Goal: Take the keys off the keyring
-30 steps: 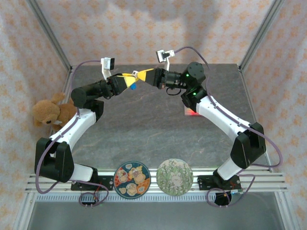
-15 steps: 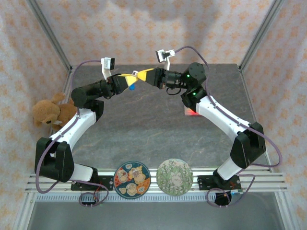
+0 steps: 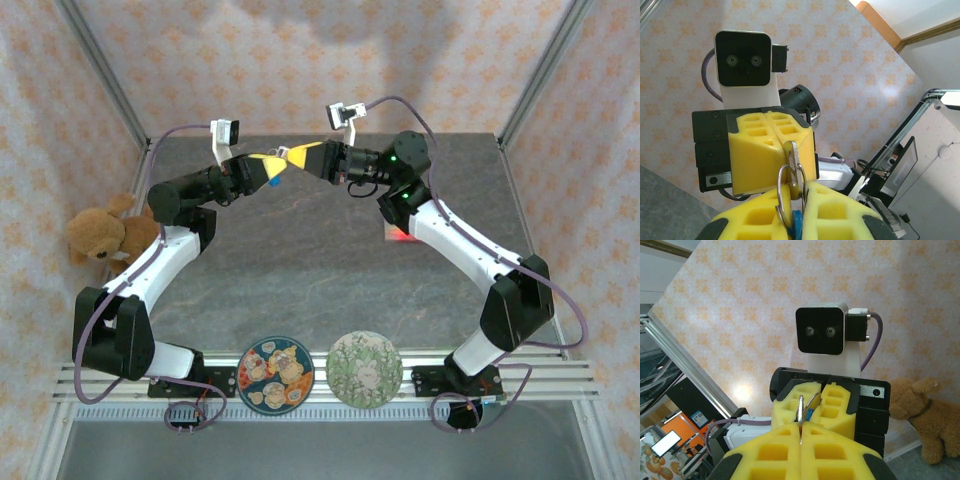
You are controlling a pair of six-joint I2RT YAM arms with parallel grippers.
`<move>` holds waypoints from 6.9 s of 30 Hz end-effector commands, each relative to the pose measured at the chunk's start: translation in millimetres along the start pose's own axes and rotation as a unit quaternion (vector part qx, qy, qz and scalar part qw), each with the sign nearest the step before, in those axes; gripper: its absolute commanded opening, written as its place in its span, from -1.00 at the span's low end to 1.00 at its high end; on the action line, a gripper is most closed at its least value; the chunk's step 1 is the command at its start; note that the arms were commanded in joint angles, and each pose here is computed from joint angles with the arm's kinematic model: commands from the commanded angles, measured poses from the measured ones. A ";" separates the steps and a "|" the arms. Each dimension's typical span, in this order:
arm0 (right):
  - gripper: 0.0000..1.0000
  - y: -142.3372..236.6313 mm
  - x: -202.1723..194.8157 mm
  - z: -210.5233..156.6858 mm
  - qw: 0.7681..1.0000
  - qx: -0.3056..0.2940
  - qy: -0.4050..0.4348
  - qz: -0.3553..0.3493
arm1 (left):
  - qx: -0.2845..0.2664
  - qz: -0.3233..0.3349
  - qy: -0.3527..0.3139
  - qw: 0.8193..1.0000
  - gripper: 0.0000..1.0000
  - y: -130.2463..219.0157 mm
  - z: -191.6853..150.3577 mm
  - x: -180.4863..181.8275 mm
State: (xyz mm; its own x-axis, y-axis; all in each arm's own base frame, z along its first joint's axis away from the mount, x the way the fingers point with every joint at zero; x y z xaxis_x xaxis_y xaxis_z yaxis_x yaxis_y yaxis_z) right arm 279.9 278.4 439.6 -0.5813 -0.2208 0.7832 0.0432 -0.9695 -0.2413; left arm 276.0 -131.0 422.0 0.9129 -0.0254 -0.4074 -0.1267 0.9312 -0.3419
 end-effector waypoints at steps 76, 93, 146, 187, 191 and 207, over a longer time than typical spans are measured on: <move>-1.00 22.0 9.9 -33.8 0.967 -0.016 0.181 -0.179 | -0.009 0.063 -0.020 0.998 -0.01 17.3 -14.6 25.1; -1.00 60.8 -63.4 -37.9 0.957 -0.036 0.116 -0.264 | 0.031 0.225 0.039 0.973 -0.03 44.8 -77.7 112.2; -1.00 50.8 -63.9 -41.3 0.974 0.024 0.080 -0.210 | 0.041 0.064 0.029 0.997 -0.45 14.8 -75.6 72.9; -1.00 54.8 -55.8 -78.2 0.954 -0.068 0.214 -0.198 | -0.024 0.081 0.024 0.996 -1.00 26.9 -54.9 72.1; -1.00 50.4 -56.4 -85.2 0.950 -0.069 0.225 -0.204 | -0.025 0.083 0.024 0.996 -1.00 27.2 -55.1 72.6; -1.00 79.2 -49.3 -63.0 0.954 -0.096 0.146 -0.243 | 0.020 0.219 0.001 0.976 -0.28 43.1 -68.3 83.1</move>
State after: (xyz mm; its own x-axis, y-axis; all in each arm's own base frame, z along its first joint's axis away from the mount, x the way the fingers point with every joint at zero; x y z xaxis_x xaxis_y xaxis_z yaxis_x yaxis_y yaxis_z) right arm 268.4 224.0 328.4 -0.6827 0.3507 0.6410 -0.4459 -0.8950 0.0147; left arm 322.3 -120.6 321.4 0.7941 0.2580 -0.5504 -0.4162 0.8906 -0.1831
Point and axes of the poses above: each hand's point on the last joint's axis, 136 mm out from that joint toward the fingers, its own y axis back along the fingers, its own x axis along the line the jaws close on, z = x × y, the point moved 8 cm from there along y, back along the fingers, and after that the axes turned 15 degrees about -y, right-handed, at the moved point
